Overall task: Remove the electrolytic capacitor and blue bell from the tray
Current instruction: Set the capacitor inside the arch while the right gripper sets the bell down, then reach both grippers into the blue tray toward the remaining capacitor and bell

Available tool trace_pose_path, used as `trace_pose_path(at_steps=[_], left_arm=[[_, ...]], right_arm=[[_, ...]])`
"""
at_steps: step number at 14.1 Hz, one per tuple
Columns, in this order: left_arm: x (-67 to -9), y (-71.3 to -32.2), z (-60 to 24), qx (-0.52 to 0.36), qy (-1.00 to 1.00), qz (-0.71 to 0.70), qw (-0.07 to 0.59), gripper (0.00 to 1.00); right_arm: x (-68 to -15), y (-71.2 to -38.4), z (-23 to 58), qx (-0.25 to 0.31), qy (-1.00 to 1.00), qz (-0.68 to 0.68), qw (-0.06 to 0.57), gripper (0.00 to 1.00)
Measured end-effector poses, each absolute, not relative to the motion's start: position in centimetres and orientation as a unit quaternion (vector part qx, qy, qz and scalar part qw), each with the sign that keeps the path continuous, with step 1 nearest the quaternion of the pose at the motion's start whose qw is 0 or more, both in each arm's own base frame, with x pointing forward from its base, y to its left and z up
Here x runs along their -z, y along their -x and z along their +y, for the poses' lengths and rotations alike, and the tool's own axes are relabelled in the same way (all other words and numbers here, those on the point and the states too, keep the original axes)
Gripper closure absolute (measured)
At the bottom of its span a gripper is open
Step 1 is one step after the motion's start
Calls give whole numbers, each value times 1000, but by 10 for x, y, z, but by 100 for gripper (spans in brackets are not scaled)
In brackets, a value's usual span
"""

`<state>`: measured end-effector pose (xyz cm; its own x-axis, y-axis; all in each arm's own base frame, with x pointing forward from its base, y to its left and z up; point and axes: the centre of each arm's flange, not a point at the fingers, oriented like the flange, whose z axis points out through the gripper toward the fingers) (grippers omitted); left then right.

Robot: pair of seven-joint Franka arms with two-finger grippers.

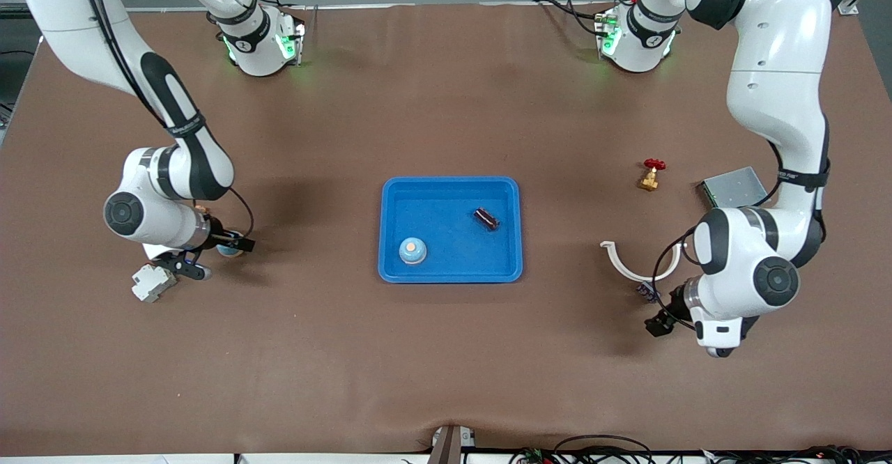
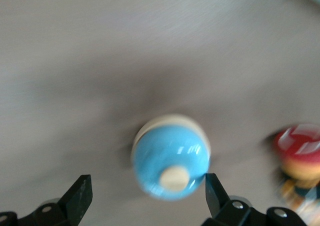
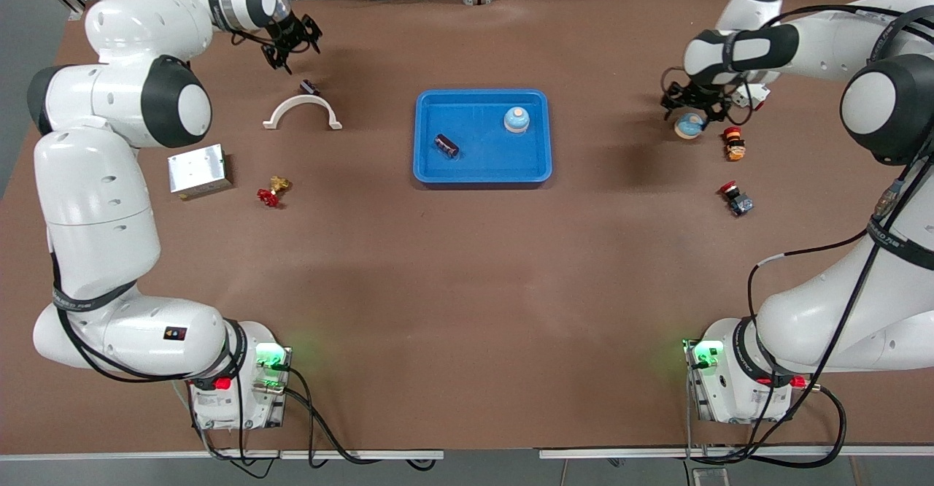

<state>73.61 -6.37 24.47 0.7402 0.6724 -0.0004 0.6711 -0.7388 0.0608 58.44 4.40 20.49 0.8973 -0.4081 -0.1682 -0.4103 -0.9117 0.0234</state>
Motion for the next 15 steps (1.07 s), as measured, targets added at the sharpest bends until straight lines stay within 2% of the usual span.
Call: trace_pose_path(at_steps=[5, 8, 11, 15], left_arm=[[-320, -724, -90, 9, -938, 346, 20, 0], [-352, -702, -142, 36, -930, 365, 6, 0], [-366, -672, -231, 47, -913, 404, -7, 0], [-354, -622, -339, 50, -889, 455, -26, 0]], right_arm=[[-267, -570, 230, -54, 935, 350, 21, 0], [-289, -561, 297, -40, 912, 407, 36, 0], [-287, -561, 331, -40, 897, 438, 44, 0], [-254, -567, 369, -46, 884, 464, 47, 0]])
